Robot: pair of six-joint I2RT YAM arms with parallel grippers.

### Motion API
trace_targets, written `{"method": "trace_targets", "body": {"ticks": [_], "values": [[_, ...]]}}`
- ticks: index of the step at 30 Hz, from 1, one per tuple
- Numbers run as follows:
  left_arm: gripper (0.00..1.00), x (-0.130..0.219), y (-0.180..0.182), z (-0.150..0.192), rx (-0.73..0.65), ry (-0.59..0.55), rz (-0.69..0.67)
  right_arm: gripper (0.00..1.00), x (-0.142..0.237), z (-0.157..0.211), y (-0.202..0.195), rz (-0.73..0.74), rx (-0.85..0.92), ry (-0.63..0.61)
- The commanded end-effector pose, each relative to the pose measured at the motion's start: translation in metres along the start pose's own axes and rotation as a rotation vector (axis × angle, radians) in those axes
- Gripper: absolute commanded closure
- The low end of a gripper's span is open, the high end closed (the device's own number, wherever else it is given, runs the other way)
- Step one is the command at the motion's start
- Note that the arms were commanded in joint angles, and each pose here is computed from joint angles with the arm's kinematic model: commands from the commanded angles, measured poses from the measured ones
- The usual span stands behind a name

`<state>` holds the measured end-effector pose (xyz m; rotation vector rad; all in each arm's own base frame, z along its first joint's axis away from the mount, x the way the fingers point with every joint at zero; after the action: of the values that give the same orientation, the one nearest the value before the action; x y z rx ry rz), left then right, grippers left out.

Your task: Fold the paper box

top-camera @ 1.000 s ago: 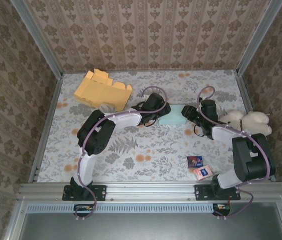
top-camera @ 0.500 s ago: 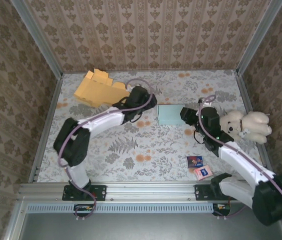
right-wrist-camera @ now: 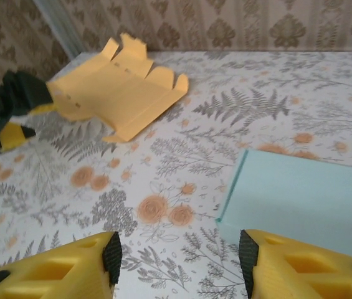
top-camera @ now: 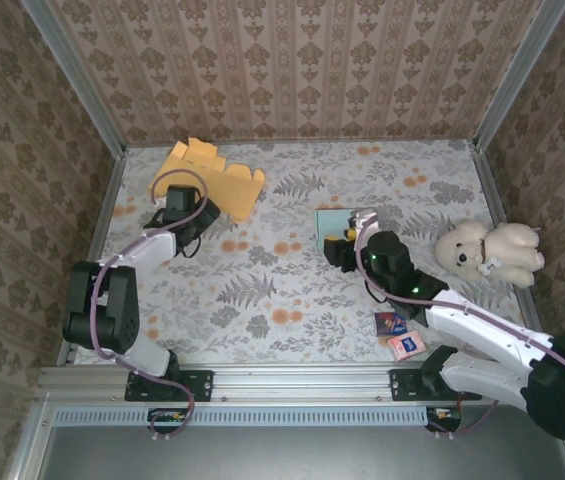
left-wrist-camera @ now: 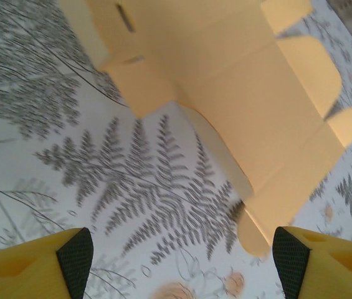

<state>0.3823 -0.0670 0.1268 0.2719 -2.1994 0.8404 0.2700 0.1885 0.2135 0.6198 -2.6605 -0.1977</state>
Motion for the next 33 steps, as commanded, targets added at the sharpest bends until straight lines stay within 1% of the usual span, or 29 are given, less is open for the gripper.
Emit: {"method": "trace_targets", "body": {"ticks": [1, 3, 4, 5, 6, 7, 12, 15, 17, 21, 23, 24, 27, 29, 30, 33], "values": [[0.22, -0.001, 0.004, -0.026, 0.059, -0.061, 0.020, 0.45, -0.007, -0.028, 0.024, -0.064, 0.094, -0.078], [0.22, -0.006, 0.009, -0.040, 0.080, -0.090, 0.007, 0.44, -0.015, -0.027, 0.037, -0.107, 0.133, -0.072], [0.22, -0.010, 0.011, -0.046, 0.091, -0.103, -0.005, 0.41, -0.020, -0.027, 0.043, -0.125, 0.151, -0.068], [0.22, -0.012, 0.013, -0.051, 0.098, -0.114, -0.015, 0.36, -0.023, -0.027, 0.048, -0.141, 0.164, -0.066], [0.22, -0.015, 0.016, -0.058, 0.108, -0.125, -0.029, 0.02, -0.028, -0.025, 0.053, -0.158, 0.181, -0.058], [0.22, -0.019, 0.019, -0.063, 0.118, -0.130, -0.045, 0.00, -0.033, -0.024, 0.057, -0.172, 0.194, -0.050], [0.23, -0.039, 0.036, -0.080, 0.188, -0.135, -0.073, 0.00, -0.050, -0.018, 0.069, -0.215, 0.237, -0.035], [0.24, -0.052, 0.036, -0.086, 0.197, -0.127, -0.068, 0.00, -0.055, -0.020, 0.076, -0.244, 0.263, -0.046], [0.24, -0.058, 0.035, -0.089, 0.200, -0.126, -0.069, 0.00, -0.065, -0.011, 0.078, -0.250, 0.277, -0.022], [0.28, -0.067, 0.035, -0.092, 0.197, -0.124, -0.086, 0.00, -0.072, -0.008, 0.084, -0.273, 0.299, -0.015], [0.36, -0.068, 0.037, -0.092, 0.194, -0.126, -0.097, 0.00, -0.074, -0.009, 0.085, -0.273, 0.301, -0.016], [0.42, -0.068, 0.038, -0.092, 0.195, -0.130, -0.102, 0.00, -0.075, -0.009, 0.086, -0.272, 0.302, -0.018], [0.69, -0.066, 0.038, -0.092, 0.183, -0.136, -0.093, 0.00, -0.075, -0.013, 0.086, -0.269, 0.303, -0.025], [0.94, -0.063, 0.038, -0.093, 0.180, -0.141, -0.078, 0.00, -0.073, -0.016, 0.088, -0.272, 0.303, -0.030], [1.00, -0.060, 0.037, -0.095, 0.180, -0.148, -0.061, 0.00, -0.070, -0.019, 0.089, -0.275, 0.304, -0.036], [1.00, -0.043, 0.029, -0.100, 0.169, -0.182, -0.010, 0.00, -0.060, -0.027, 0.091, -0.281, 0.300, -0.056]]}}
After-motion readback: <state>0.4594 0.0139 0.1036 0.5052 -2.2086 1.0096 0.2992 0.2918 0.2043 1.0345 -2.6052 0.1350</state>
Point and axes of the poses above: each hand's point on the last joint's axis, 136 mm out from that joint toward the fingers, its own x axis back along the fingers, its own y axis along the line the jaws close on, z = x × y, the point moved 4 cm from there along x, back along the fingers, and after that the axes turned 1 degree about -x, right-handed, at the moved point
